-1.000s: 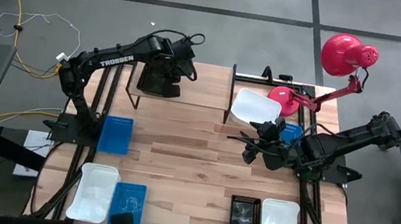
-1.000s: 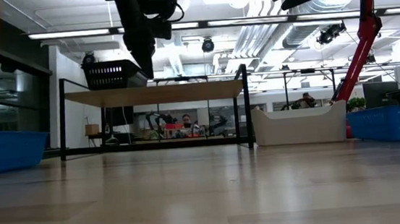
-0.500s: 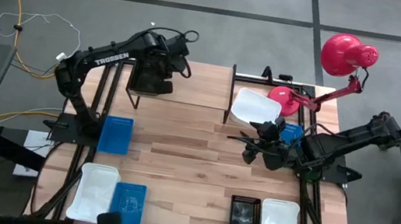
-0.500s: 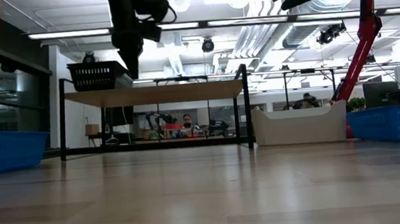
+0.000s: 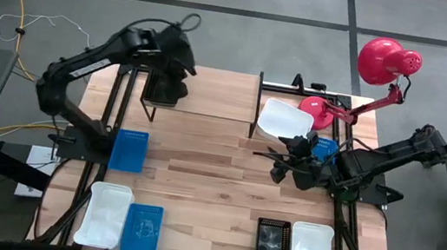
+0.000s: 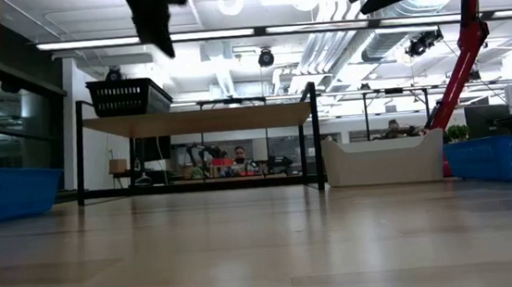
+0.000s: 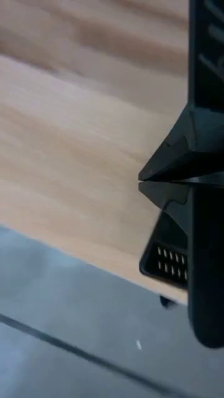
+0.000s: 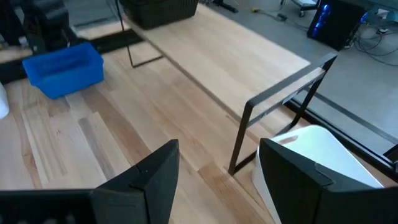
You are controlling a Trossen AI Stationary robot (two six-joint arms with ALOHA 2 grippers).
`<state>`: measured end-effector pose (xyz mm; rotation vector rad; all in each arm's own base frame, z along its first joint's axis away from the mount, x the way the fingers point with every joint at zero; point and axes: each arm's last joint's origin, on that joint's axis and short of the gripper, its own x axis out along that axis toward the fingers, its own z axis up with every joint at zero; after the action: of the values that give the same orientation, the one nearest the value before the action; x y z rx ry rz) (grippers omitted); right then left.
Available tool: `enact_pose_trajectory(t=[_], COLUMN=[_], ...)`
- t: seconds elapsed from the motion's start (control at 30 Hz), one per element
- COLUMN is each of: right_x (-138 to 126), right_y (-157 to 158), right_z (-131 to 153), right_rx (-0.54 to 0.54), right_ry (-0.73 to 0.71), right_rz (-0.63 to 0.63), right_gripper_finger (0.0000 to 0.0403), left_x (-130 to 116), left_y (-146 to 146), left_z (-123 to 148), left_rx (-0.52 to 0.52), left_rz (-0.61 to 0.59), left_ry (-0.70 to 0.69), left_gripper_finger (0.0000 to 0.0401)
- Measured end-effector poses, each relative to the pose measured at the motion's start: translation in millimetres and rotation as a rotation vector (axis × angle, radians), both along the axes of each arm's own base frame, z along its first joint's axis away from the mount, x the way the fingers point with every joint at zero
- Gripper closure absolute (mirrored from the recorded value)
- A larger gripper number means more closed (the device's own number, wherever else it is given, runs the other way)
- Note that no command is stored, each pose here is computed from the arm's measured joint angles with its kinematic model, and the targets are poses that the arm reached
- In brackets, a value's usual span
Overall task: Stack baskets on shelf by color
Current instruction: Stack the black bin on the black bin on the shelf
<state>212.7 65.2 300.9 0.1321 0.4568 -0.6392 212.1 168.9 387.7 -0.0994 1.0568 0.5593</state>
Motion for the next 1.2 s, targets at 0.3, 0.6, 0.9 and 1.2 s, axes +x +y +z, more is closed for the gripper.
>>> enact_pose_trajectory(t=[0.3, 0.6, 0.9, 1.2], right_x=[-2, -2, -2, 1], right_y=[2, 7, 23, 54], right_z=[-4, -7, -27, -79], right_rx=[0.077, 0.16, 0.514, 0.705], right_ry=[0.057, 0.157, 0.317, 0.536], right_rz=[0.06, 0.254, 0.534, 0.563], right_gripper_finger=[0.0194, 0.0194, 0.0194, 0.0194], left_x=[-21, -51, -57, -55], left_y=[-59, -123, -157, -180], left_z=[22, -36, -119, -143], left_rx=[0.118, 0.169, 0.09, 0.033], left_rz=[0.012, -0.193, -0.298, -0.325], left_ry=[-0.485, -0.907, -1.179, -1.131], left_gripper_finger=[0.0401, 0.0401, 0.0401, 0.0401])
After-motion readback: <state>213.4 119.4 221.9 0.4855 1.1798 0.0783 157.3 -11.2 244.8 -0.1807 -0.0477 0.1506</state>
